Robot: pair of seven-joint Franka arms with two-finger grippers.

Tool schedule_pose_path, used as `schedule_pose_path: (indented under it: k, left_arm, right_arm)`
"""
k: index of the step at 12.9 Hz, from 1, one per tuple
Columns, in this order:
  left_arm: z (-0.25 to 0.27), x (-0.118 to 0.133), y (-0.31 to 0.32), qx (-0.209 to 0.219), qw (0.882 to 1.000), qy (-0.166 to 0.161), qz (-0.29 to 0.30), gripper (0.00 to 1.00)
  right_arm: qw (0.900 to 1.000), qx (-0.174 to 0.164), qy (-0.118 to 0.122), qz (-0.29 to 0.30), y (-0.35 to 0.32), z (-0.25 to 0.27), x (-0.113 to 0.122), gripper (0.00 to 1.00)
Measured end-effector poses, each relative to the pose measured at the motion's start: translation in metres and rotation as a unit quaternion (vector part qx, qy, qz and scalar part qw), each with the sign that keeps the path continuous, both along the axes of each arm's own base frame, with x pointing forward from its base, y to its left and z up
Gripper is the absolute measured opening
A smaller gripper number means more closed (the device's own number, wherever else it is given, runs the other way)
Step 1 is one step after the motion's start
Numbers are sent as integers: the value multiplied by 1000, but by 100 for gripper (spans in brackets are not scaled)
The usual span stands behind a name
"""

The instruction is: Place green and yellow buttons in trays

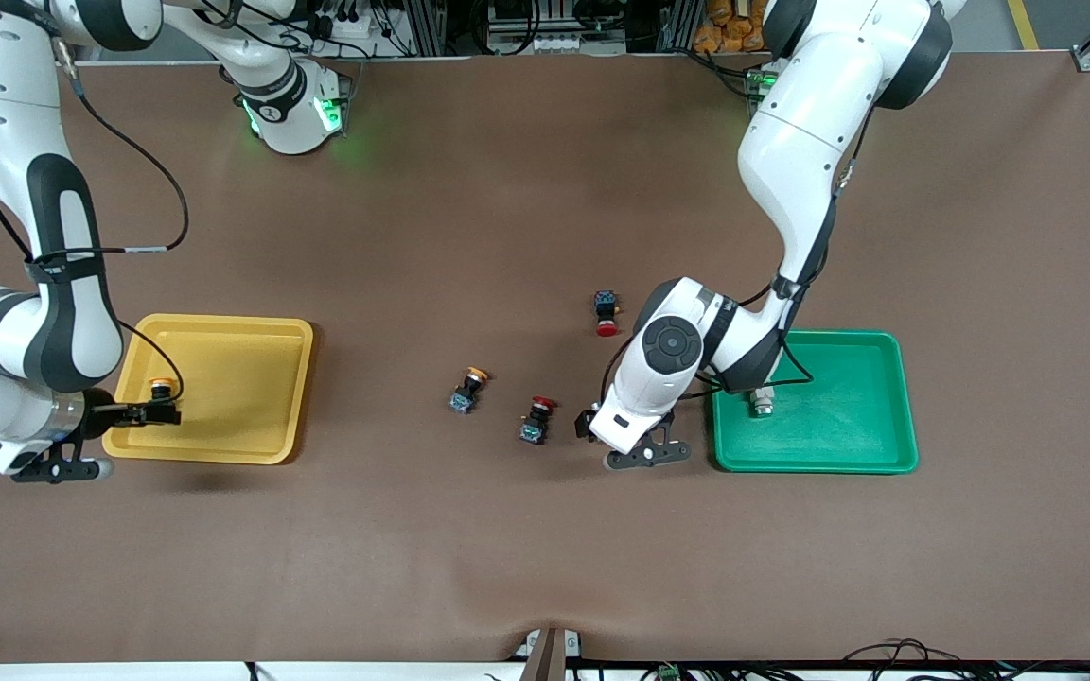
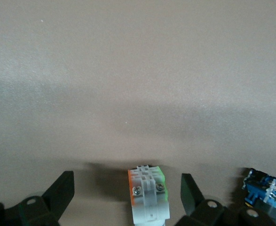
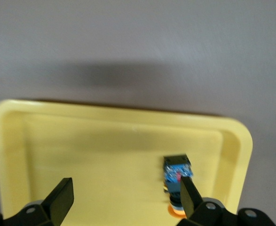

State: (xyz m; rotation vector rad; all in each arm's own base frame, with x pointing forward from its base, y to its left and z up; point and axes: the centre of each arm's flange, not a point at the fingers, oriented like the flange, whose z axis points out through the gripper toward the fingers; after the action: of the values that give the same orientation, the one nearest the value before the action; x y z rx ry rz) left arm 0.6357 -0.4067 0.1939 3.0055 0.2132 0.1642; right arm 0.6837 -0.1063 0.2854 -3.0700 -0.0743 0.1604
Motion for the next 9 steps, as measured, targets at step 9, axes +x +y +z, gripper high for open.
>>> schedule_pose_path:
  k: [9]
  left_arm:
    - [-9, -8, -10, 4, 1000, 4, -17, 66]
  right_arm:
    - [990, -25, -2, -137, 247, 17, 4, 100]
